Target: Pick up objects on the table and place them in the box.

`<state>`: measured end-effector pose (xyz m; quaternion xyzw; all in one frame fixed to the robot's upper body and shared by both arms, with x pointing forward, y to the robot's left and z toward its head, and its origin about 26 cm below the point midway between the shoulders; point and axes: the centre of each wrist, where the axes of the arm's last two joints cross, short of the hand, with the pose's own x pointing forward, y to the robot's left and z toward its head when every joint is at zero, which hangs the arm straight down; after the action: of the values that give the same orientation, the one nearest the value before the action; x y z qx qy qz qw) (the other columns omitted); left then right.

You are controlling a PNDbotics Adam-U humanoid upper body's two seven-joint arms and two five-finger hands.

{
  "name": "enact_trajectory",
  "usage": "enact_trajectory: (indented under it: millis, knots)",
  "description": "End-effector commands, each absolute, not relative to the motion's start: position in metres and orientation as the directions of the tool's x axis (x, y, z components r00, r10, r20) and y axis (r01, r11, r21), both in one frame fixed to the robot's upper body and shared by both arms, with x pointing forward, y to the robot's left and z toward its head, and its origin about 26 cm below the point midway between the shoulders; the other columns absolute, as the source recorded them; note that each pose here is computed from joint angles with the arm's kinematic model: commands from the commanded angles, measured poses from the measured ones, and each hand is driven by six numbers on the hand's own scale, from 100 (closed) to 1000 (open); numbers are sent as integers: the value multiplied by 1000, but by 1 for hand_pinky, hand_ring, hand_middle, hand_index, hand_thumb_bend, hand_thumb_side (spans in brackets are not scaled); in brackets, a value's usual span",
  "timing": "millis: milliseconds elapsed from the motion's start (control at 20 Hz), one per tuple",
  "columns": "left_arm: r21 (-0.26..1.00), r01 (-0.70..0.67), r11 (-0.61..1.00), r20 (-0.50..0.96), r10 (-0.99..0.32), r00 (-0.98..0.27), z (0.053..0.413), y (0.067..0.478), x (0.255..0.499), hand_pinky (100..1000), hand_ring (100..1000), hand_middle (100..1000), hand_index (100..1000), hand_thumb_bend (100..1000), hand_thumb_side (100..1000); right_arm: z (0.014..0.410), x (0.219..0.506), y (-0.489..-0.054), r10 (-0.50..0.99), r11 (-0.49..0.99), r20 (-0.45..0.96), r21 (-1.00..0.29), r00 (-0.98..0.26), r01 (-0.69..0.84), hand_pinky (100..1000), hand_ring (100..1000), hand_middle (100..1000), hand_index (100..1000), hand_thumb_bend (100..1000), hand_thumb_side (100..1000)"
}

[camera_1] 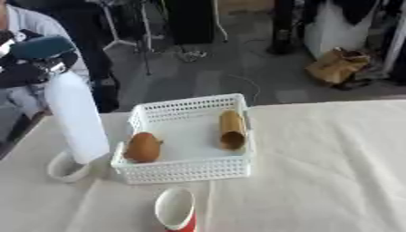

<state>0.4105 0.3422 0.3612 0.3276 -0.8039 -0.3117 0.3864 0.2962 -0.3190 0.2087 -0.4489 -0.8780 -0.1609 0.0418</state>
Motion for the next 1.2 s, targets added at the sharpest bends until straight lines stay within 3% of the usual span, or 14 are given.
enact_trajectory:
  millis: [50,600,1200]
  knots:
    - [744,-329,581,387,-777,-497,382,343,407,404,389,282,450,411,547,218,293,-318,771,561,175,268,-613,783,719,831,626,699,100,1000]
    - [708,-336,620,398,-745,-536,399,316,423,403,386,278,450,416,544,218,294,-316,763,573,172,266,-623,775,722,830,625,698,100,1000]
    - [671,-368,643,432,-743,-511,393,281,454,401,385,277,452,414,542,219,295,-310,743,596,172,268,-647,757,721,830,623,697,100,1000]
